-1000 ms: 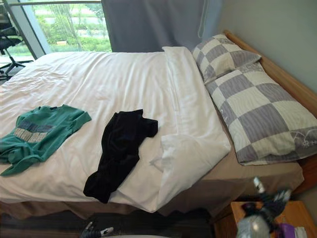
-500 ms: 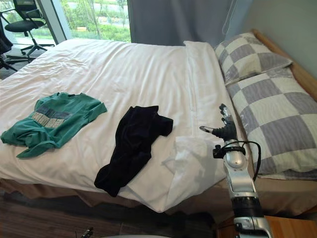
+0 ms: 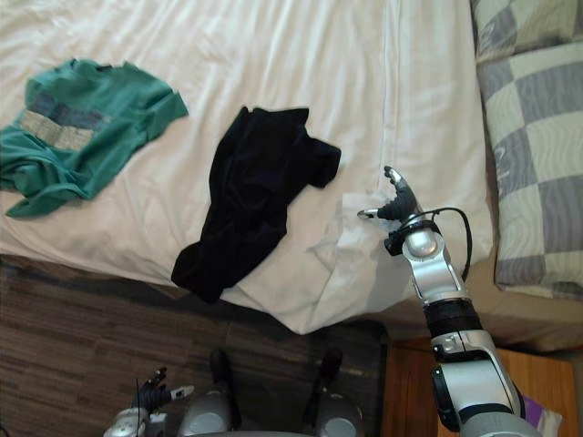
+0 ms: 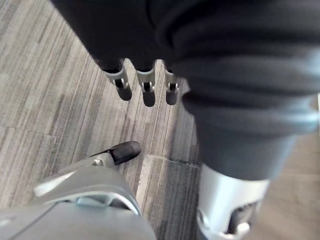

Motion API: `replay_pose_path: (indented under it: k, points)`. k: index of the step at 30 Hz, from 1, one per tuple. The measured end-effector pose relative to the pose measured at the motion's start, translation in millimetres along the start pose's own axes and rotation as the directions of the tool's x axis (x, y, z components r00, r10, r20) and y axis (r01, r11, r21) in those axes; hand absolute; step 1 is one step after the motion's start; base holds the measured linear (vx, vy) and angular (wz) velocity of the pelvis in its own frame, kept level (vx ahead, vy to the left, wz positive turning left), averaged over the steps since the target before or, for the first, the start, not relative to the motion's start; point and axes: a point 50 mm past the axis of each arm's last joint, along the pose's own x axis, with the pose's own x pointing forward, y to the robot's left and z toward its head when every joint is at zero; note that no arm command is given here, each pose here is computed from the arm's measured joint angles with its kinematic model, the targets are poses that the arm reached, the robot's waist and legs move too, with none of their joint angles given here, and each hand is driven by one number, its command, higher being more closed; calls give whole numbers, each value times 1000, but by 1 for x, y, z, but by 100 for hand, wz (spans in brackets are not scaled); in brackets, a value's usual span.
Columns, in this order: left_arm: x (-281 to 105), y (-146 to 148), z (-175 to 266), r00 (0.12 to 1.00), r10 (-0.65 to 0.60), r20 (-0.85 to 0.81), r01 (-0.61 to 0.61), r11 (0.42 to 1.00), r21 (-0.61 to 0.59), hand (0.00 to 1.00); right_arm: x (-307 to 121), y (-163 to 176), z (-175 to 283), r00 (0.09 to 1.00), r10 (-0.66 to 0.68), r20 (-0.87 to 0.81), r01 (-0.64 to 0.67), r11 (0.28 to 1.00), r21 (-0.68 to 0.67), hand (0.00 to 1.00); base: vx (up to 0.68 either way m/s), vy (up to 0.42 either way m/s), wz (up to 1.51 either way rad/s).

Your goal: Tidy the bed and pick cloth on bed and put in laundry

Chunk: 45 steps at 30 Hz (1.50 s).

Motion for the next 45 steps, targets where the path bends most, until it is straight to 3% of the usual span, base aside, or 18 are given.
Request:
replay_pose_path:
  k: [1, 7, 11, 16, 21, 22, 27, 29, 33, 38, 40, 43, 44, 45]
  points:
    - [2, 1, 7, 1000, 0, 20, 0, 1000, 8, 0, 2, 0, 3, 999, 34, 7, -34, 998, -61, 100, 0, 0, 0]
    - [6, -3, 27, 997, -44, 64, 39, 996, 74, 0, 3, -10, 1, 979, 194, -69, -205, 943, -261, 100, 3, -2, 3]
    - [6, -3, 37, 992, -92, 81, 82, 990, 113, 0, 1, -10, -10, 970, 211, -116, -235, 937, -259, 100, 33, 7, 12]
    - [4, -8, 34, 990, -126, 70, 116, 984, 135, 0, -26, -8, -42, 977, 156, -146, -174, 977, -123, 100, 30, 5, 13]
    - [-8, -13, 1, 991, -134, -9, 134, 982, 136, 0, -79, 10, -82, 968, 120, -221, -96, 989, 116, 100, 53, 4, -14]
    - [-13, -13, -11, 990, -133, -40, 137, 982, 132, 0, -97, 13, -94, 961, 111, -255, -66, 982, 177, 0, 64, 10, -35]
    - [-26, -23, -40, 984, -149, -93, 159, 980, 119, 0, -149, 14, -131, 931, 29, -363, 103, 935, 338, 0, 18, 4, -31]
    - [-28, -25, -45, 985, -138, -100, 146, 985, 86, 0, -169, 16, -142, 908, -17, -418, 210, 882, 422, 0, -41, -4, -30]
    - [-34, -33, -53, 986, -132, -97, 134, 991, 18, 0, -201, 19, -151, 851, -136, -507, 401, 793, 459, 0, -32, 1, -25]
    - [-40, -38, -62, 989, -89, -119, 79, 993, -92, 0, -231, -4, -156, 685, -418, -596, 704, 588, 397, 0, -5, -11, -17]
    - [-40, -38, -63, 990, -73, -121, 57, 990, -131, 0, -242, -29, -150, 599, -559, -573, 799, 462, 385, 0, 0, 0, 0]
    - [-41, -40, -64, 990, -73, -121, 55, 988, -146, 0, -252, -56, -137, 517, -698, -495, 850, 350, 393, 0, 8, -7, 3]
    - [-41, -41, -64, 990, -74, -122, 56, 987, -149, 0, -254, -68, -127, 497, -751, -435, 850, 319, 419, 100, 8, -8, 5]
    - [-41, -41, -64, 990, -74, -123, 56, 987, -149, 0, -254, -72, -122, 493, -770, -406, 846, 315, 430, 100, 7, -9, 4]
